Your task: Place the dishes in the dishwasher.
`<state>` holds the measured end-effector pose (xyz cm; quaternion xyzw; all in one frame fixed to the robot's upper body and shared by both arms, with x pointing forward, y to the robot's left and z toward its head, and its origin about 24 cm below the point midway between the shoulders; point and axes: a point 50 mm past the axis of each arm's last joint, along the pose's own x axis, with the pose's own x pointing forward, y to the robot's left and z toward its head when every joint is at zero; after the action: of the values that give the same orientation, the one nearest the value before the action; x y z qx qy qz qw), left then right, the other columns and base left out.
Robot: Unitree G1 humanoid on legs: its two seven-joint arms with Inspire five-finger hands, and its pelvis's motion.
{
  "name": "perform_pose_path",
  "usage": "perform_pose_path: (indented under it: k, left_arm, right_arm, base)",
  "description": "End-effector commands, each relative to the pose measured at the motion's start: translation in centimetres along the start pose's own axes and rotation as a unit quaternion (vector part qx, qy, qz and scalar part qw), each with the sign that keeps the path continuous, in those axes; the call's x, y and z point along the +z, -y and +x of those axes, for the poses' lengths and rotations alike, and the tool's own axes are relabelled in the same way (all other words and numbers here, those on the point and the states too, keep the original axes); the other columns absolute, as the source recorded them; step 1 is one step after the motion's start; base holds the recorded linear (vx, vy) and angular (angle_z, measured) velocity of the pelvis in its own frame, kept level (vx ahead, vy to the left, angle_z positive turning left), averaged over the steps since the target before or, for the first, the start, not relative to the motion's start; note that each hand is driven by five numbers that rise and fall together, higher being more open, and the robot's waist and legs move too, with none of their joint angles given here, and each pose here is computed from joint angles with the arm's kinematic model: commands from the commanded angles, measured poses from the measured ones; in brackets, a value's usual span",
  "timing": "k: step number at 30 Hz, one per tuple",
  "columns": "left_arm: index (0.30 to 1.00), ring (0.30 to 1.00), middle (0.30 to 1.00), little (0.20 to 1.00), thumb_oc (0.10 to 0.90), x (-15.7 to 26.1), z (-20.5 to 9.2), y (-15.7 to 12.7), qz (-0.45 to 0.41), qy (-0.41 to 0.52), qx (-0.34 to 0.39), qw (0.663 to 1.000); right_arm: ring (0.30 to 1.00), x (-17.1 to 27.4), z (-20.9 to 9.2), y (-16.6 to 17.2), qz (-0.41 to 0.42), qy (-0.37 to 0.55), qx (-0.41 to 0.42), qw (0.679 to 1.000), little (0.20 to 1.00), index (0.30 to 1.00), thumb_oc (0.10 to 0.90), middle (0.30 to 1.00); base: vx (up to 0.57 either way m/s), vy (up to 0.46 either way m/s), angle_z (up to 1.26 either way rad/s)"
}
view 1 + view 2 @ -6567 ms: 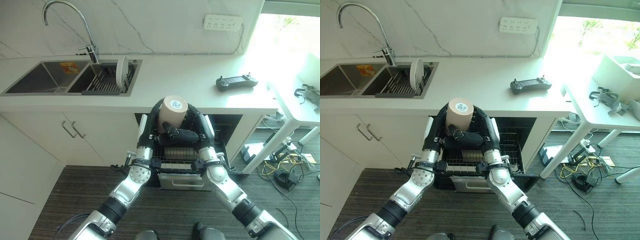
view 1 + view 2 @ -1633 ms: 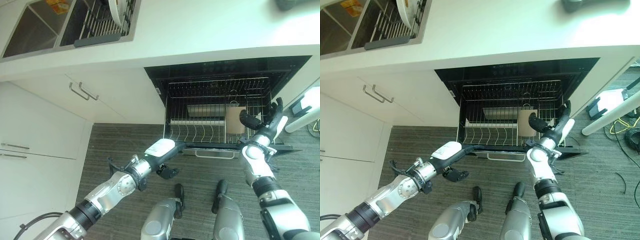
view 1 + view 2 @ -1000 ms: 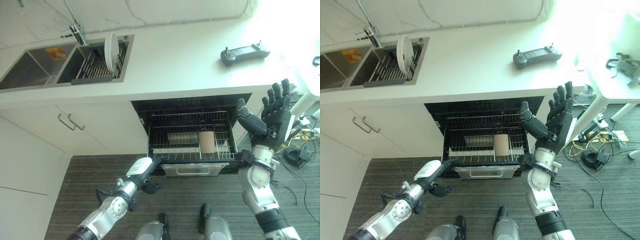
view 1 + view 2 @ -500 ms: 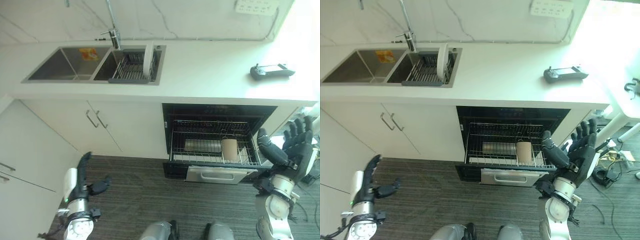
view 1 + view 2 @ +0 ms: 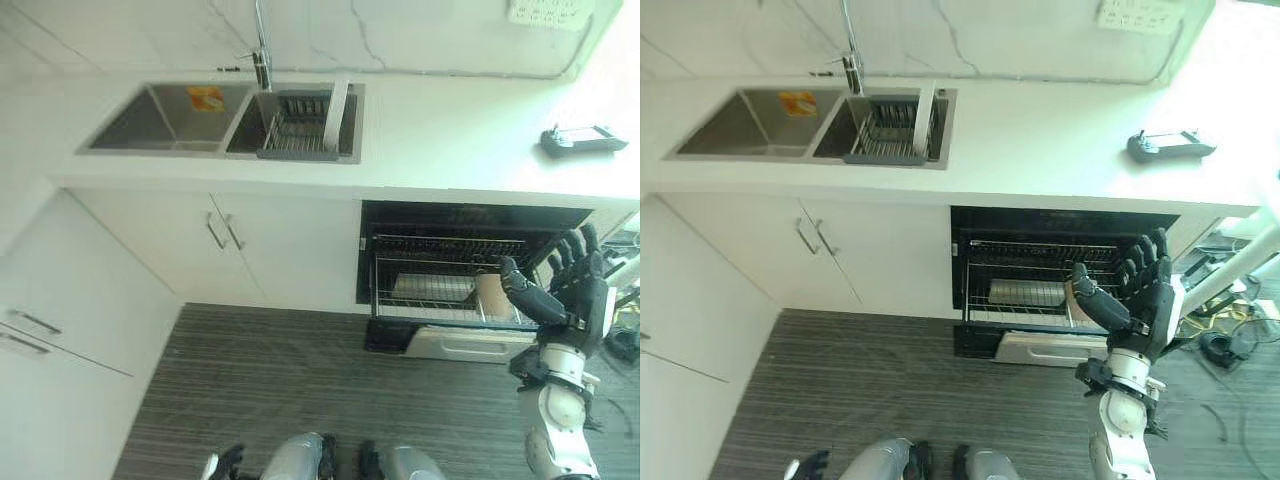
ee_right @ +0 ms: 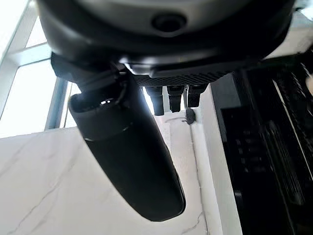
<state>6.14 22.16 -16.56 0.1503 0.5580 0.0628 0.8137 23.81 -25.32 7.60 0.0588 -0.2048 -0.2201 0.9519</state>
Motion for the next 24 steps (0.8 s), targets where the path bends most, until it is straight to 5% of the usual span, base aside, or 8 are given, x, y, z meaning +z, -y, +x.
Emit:
perform_pose_path:
  k: [1, 14, 21, 24]
  left_arm:
    - [0.9, 0.9, 0.9, 0.9, 0.8, 0.2, 0.0, -0.5, -0.035, -0.001, -0.008, 0.999]
    - [0.9, 0.9, 0.9, 0.9, 0.8, -3.8, -0.7, -0.1, -0.094, -0.123, 0.019, 0.988]
    - [0.9, 0.9, 0.9, 0.9, 0.8, -3.6, -0.7, 0.3, -0.174, -0.129, 0.025, 0.976]
    - [0.9, 0.9, 0.9, 0.9, 0.8, -3.5, -0.8, 0.7, -0.14, -0.123, 0.019, 0.982]
  right_arm:
    - [0.9, 4.9, 2.5, -0.5, 0.012, 0.12, 0.032, 0.992, 0.9, 0.9, 0.8, 0.9]
    - [0.9, 4.2, 1.8, -2.1, 0.054, 0.095, 0.04, 0.993, 0.9, 0.9, 0.8, 0.9]
    - [0.9, 4.5, 2.3, -2.9, 0.069, 0.106, 0.077, 0.989, 0.9, 0.9, 0.8, 0.9]
    - [0.9, 4.6, 2.2, -2.6, 0.061, 0.111, 0.072, 0.989, 0.9, 0.9, 0.8, 0.9]
  base:
    - [0.23, 0.301, -0.2]
    - [0.2, 0.258, -0.54]
    - [0.11, -0.11, -0.61]
    - [0.18, -0.161, 0.1]
